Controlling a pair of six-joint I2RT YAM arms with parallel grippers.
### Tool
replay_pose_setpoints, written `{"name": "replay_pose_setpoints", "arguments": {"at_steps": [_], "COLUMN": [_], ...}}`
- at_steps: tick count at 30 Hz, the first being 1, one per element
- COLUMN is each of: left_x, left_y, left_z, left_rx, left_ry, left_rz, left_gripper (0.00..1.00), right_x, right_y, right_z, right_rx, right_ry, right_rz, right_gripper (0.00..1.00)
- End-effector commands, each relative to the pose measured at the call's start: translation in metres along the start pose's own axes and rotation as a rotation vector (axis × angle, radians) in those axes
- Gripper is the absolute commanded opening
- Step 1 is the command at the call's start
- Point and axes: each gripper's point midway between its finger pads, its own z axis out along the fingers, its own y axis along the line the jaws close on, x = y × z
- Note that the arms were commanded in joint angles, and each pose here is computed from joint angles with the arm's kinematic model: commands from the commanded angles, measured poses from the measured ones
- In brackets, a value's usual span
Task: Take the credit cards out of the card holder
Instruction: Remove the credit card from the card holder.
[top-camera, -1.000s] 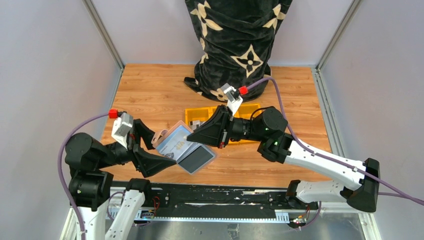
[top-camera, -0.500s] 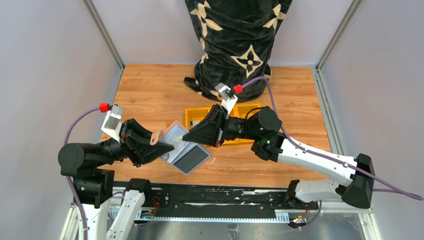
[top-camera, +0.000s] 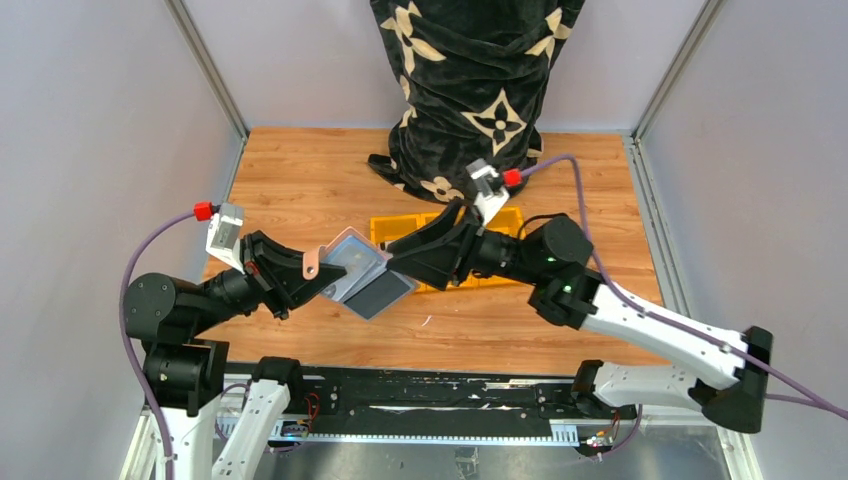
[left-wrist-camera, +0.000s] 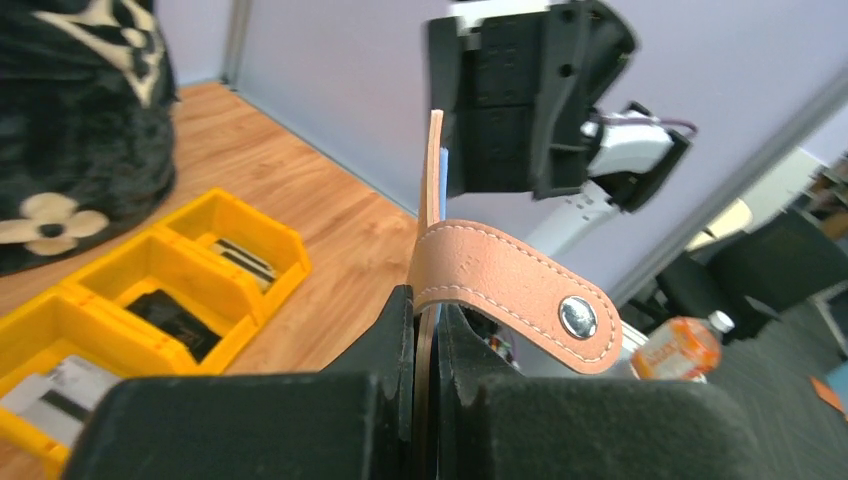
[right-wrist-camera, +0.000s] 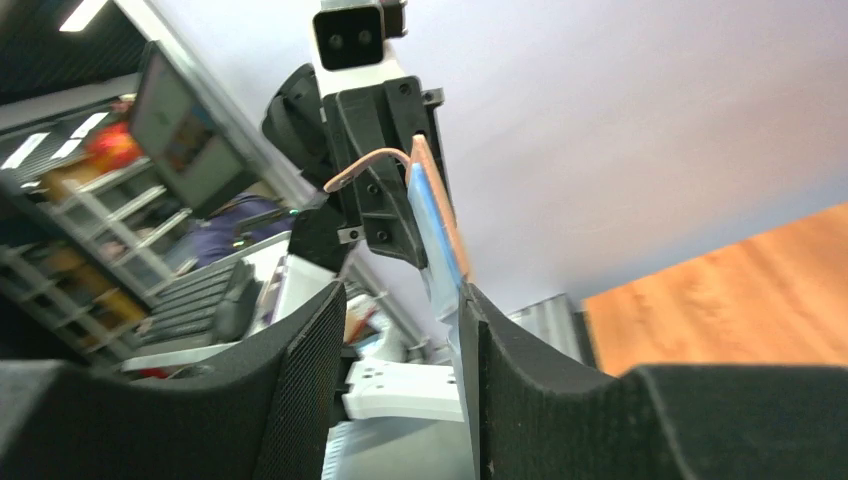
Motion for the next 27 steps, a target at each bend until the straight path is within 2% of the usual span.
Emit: {"name": "replay_pose_setpoints", "arguments": {"at_steps": [1, 4, 8, 11, 15, 22, 27], "left_x": [-0.012, -0.019, -0.023, -0.022, -0.023, -0.018, -0.021], "left_y": [0.024, 0.040, 0.056, 0.055, 0.044, 0.023, 0.012], "left_z": [-0.002, -0.005, -0.003, 0.002, 0.005, 0.008, 0.007], "left_rx": [-0.147, -0.236, -0.288, -0.253, -0.202, -0.099, -0.068], "left_ry": [-0.063, -0.120, -0.155, -0.151, -0.147, -0.090, -0.098], "left_rz": [0.070, 0.079, 0.021, -0.034, -0.064, -0.125, -0.130], "left_gripper": [0.00, 0.00, 0.00, 0.00, 0.00, 0.00, 0.00], "right_x": [-0.048, -0.054, -0.028, -0.002, 0.020, 0.038, 0.040], "right_y": [-0.007, -0.004, 0.006, 0.006, -0.003, -0.022, -0.029], "right_z": [-0.029, -0.037, -0.015, 0.008, 0.025, 0.034, 0.036], "right_rx": [0.219, 0.250, 0.132, 0.054, 0.044, 0.076, 0.097], "right_ry": [-0.120, -0.131, -0.007, 0.084, 0.142, 0.184, 0.171], "right_rz": [-0.171, -0.175, -0.058, 0.025, 0.079, 0.142, 0.153], "right_gripper": [0.49, 0.49, 0.48, 0.48, 0.48, 0.47, 0.47]}}
